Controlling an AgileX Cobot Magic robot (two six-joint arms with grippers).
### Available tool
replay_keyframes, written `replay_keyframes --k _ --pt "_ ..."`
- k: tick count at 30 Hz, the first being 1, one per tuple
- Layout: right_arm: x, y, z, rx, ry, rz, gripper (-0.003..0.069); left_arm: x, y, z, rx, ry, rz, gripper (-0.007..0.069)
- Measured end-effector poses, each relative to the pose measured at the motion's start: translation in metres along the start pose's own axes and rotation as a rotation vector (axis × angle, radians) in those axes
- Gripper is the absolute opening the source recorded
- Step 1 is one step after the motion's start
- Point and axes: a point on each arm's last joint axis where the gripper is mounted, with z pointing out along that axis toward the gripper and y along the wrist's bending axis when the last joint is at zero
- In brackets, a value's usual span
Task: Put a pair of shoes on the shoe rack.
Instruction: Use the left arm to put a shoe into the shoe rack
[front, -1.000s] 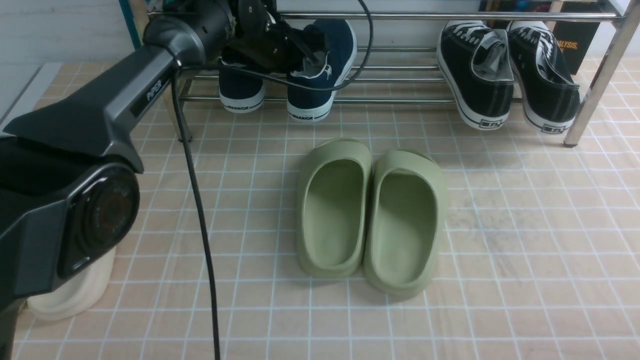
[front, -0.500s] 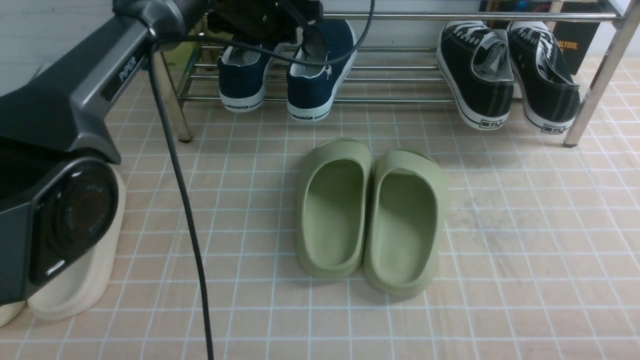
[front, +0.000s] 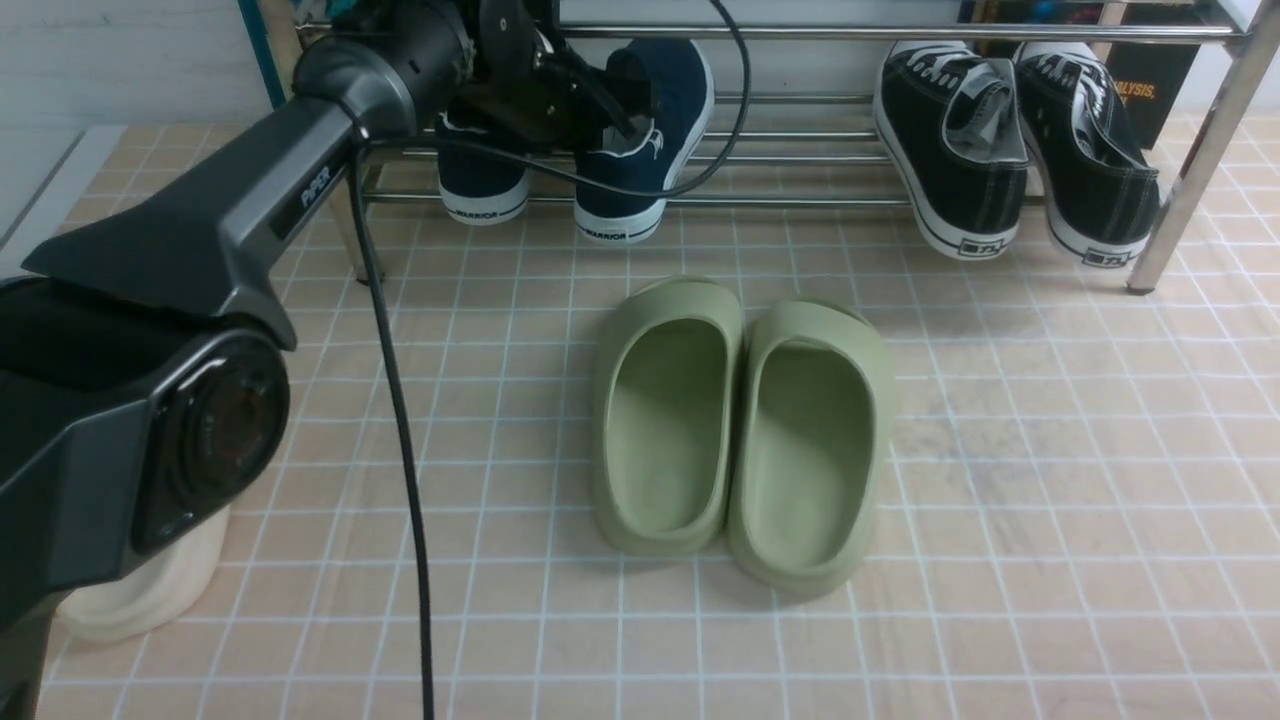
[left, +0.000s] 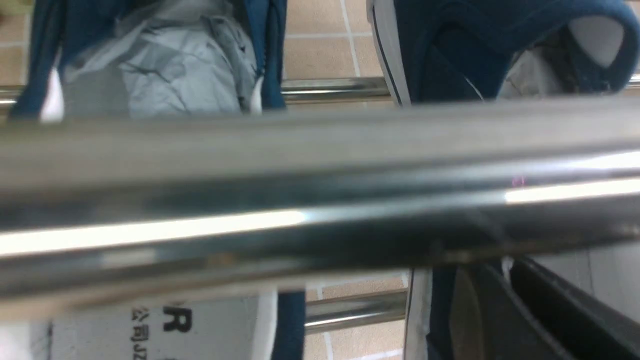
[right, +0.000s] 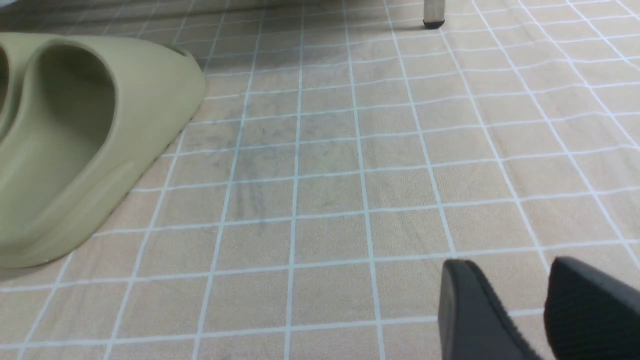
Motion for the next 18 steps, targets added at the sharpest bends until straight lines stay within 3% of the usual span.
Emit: replay_keyframes --k 7,18 --pt "0.000 0.000 0.000 0.000 0.000 0.000 0.0238 -0.002 0.001 -0.001 -0.012 -0.011 0.009 0.0039" --pt "0.000 0.000 0.000 0.000 0.000 0.000 0.0238 -0.016 0.007 -0.020 -0.124 -0.079 -0.064 0.0039"
